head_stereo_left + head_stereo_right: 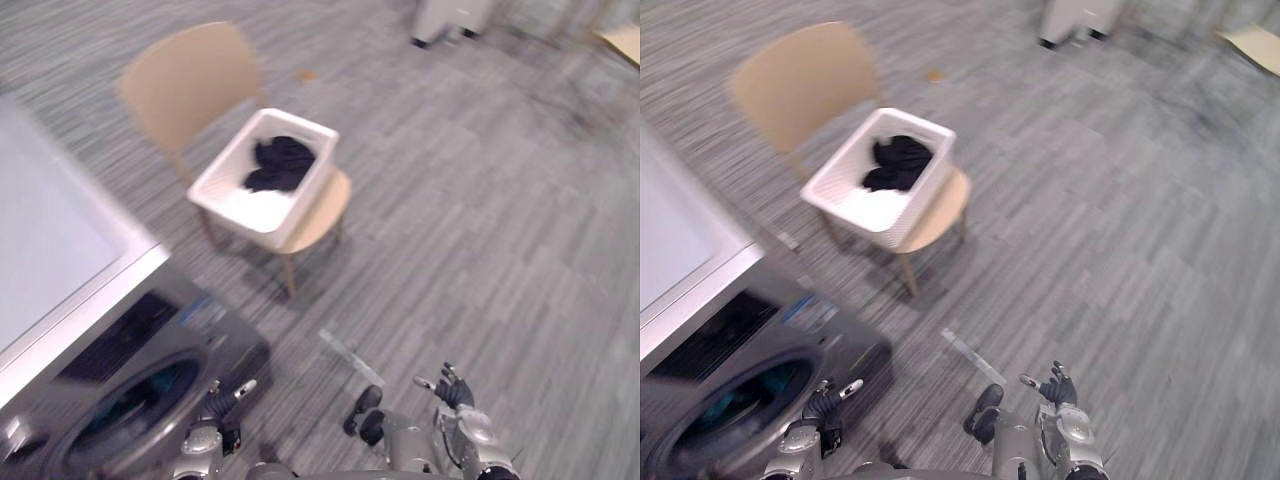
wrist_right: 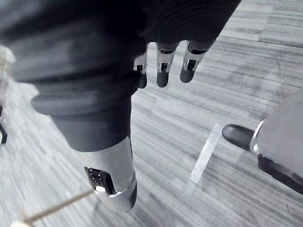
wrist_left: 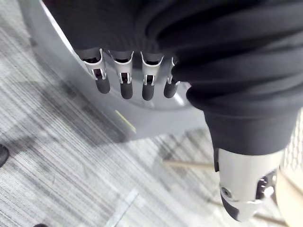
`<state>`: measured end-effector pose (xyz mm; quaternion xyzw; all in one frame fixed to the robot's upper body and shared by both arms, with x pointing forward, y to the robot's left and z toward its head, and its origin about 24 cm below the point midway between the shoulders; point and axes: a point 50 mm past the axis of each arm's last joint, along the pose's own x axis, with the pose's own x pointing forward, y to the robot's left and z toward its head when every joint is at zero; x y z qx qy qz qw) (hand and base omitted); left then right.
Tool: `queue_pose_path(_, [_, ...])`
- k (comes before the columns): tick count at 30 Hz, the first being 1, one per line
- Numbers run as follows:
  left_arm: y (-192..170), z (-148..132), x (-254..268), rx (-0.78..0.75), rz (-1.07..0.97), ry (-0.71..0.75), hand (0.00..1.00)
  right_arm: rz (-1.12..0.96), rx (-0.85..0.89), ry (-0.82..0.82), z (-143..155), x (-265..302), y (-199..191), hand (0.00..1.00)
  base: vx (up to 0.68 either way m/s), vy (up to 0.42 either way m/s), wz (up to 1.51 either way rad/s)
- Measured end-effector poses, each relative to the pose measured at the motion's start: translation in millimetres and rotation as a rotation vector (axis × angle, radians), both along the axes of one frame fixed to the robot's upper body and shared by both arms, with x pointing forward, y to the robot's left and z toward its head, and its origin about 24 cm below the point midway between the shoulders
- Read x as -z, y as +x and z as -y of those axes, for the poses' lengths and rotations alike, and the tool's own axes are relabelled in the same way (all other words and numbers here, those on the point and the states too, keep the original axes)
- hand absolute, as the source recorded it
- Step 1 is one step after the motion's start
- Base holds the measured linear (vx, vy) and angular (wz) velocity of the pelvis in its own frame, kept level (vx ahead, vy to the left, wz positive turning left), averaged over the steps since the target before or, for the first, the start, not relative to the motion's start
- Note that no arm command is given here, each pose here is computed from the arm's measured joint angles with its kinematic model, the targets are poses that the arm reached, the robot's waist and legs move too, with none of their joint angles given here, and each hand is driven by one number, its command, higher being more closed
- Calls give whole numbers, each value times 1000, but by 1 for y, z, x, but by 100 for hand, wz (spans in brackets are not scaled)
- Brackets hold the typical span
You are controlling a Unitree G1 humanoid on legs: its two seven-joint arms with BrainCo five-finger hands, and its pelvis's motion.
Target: Pick up the laundry basket with both hands and put the clothes into the washing machine.
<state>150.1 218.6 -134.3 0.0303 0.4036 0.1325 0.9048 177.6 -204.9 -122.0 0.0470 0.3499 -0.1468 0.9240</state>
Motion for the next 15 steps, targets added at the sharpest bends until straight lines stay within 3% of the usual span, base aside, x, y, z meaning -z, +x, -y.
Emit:
queue_pose_path(7, [-2, 43, 7, 25, 0, -111, 0, -16, -55, -9, -7, 0, 5, 0, 271, -43, -140])
queue_pose_path(15, [3, 47, 4, 66, 25, -103, 0, 24, -61, -4, -12, -7, 20, 0, 376, 144, -49])
